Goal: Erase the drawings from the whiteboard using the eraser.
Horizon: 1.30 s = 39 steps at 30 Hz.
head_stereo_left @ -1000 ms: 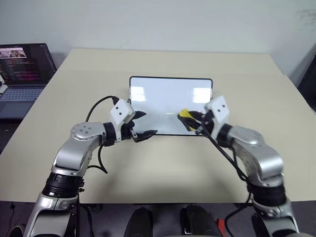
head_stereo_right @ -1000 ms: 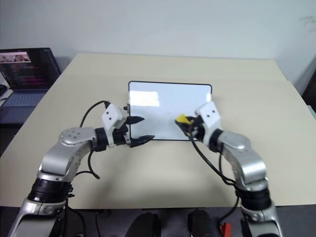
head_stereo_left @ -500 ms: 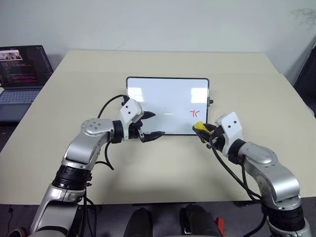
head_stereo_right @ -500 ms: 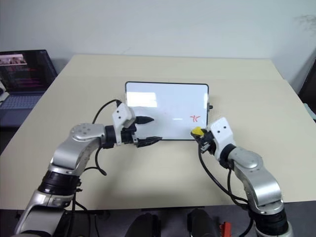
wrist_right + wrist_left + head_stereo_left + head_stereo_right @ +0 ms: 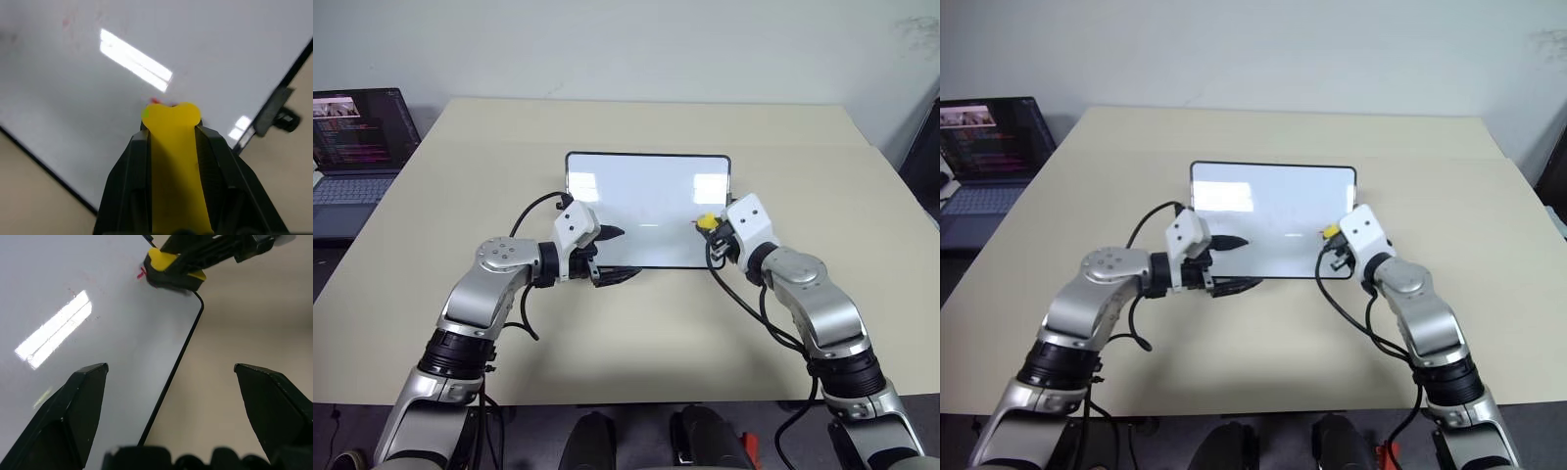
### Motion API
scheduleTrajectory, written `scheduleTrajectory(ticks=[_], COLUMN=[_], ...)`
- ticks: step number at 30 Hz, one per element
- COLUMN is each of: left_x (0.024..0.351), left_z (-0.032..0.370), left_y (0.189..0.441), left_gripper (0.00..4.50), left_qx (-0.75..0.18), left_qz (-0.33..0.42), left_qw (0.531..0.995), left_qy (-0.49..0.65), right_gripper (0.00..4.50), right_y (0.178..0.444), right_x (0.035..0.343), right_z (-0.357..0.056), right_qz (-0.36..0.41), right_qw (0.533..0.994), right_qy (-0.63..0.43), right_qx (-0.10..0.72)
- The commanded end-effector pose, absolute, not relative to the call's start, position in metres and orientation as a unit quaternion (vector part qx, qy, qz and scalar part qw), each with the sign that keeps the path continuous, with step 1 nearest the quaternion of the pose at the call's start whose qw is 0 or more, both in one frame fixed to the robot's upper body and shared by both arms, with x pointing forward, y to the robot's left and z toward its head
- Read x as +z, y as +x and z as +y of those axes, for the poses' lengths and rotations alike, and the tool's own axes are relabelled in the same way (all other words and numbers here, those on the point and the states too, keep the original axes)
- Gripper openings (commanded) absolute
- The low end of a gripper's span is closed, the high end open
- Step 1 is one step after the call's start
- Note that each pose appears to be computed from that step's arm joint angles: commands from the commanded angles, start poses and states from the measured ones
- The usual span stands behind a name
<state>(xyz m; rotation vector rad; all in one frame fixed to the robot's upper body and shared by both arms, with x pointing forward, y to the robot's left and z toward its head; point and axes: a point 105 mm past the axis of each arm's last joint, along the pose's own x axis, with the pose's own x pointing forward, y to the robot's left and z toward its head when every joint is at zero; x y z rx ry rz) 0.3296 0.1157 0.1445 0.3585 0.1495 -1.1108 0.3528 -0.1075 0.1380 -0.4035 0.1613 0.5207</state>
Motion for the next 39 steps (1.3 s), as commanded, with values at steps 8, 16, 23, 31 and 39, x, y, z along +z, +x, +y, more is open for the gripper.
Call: scheduleTrajectory(ticks=[8,16,23,31,39], left_x=[0.154,0.153,0.153,0.153,0.154], left_z=[0.114,0.112,0.112,0.112,0.113], left_y=[0.327,0.325,0.325,0.324,0.324], left_gripper=[4.50,4.50,4.50,4.50,4.50], left_qx=[-0.521,-0.524,-0.523,-0.523,-0.521], left_qz=[0.051,0.054,0.053,0.055,0.054], left_qw=[0.833,0.832,0.833,0.833,0.834], left_qy=[0.178,0.173,0.173,0.173,0.173], right_gripper=[0.96,0.96,0.96,0.96,0.96], right_y=[0.363,0.364,0.342,0.373,0.356], right_x=[0.152,0.147,0.121,0.164,0.127], right_z=[-0.121,-0.124,-0.103,-0.113,-0.095], right_qz=[0.059,0.073,0.118,0.027,0.095], right_qw=[0.963,0.962,0.934,0.960,0.919], right_qy=[-0.159,-0.162,-0.182,-0.194,-0.251], right_qx=[0.207,0.208,0.284,0.199,0.290])
